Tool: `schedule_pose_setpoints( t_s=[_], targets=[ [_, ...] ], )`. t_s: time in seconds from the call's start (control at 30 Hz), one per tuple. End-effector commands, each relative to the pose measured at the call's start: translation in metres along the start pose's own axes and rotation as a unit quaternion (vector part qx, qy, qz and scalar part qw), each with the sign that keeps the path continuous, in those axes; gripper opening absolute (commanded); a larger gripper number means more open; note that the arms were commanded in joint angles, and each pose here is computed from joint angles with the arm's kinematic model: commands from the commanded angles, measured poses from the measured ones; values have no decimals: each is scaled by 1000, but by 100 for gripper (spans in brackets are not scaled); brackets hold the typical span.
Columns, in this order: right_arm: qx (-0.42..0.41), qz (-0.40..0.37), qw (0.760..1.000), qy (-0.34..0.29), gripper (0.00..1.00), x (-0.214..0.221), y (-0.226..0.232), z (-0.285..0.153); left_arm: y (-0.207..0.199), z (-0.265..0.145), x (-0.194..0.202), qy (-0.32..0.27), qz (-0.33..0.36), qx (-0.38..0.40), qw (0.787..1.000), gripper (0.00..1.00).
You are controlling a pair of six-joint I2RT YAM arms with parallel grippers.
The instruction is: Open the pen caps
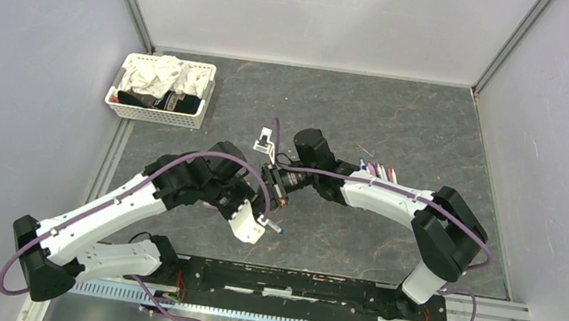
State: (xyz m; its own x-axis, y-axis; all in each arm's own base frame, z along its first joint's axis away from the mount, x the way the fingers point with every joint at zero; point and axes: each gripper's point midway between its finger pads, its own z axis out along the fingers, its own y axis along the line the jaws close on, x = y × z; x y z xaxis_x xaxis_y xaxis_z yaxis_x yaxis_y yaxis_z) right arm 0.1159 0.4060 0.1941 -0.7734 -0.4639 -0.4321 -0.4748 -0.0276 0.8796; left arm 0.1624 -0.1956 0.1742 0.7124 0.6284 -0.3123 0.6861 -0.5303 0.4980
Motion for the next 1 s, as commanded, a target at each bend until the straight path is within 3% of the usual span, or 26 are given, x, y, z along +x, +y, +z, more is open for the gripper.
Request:
schedule_pose_setpoints(
  t_s=[0.0, 0.07, 0.1, 0.33, 0.43, 0.57, 0.73, 0.8, 0.87, 0.9, 0.93, 0.97],
  targets=[
    [-23, -49, 999, -4, 0, -14, 25, 0, 17, -7, -16, -30, -11, -24, 999, 53],
    [-25, -49, 998, -4, 0, -18, 25, 1, 18, -8, -23, -47, -7, -23, 999, 55],
    [-25, -50, 998, -6, 0, -21, 26, 2, 18, -8, -25, -52, -7, -21, 998, 51],
    [-42, -53, 997, -27, 0, -33, 34, 4, 25, -11, -36, -75, -21, -17, 997, 5],
    [-49, -60, 996, -44, 0, -44, 37, 6, 29, -13, -43, -92, -32, -25, 995, 2],
    [-25, -58, 996, -62, 0, -56, 21, 13, 25, -8, -31, -65, -42, -22, 997, 2],
    [74, -38, 996, -29, 0, -48, -45, 18, 23, 3, -3, -6, -21, -28, 999, 2],
    [138, -4, 990, 20, 0, -5, -79, -2, 22, 1, 32, 43, -18, -20, 999, 2],
    [200, 36, 977, 60, 0, 94, -89, -47, 29, -40, 117, 126, -26, -37, 991, 2],
    [210, 45, 976, 39, 0, 133, -86, -62, 24, -73, 165, 157, -35, -45, 986, 2],
    [200, 60, 977, -34, 0, 147, -82, -69, 2, -100, 204, 166, -54, -40, 984, 2],
    [162, 65, 982, -73, 0, 140, -70, -68, -23, -100, 202, 129, -55, 20, 990, 2]
  ],
)
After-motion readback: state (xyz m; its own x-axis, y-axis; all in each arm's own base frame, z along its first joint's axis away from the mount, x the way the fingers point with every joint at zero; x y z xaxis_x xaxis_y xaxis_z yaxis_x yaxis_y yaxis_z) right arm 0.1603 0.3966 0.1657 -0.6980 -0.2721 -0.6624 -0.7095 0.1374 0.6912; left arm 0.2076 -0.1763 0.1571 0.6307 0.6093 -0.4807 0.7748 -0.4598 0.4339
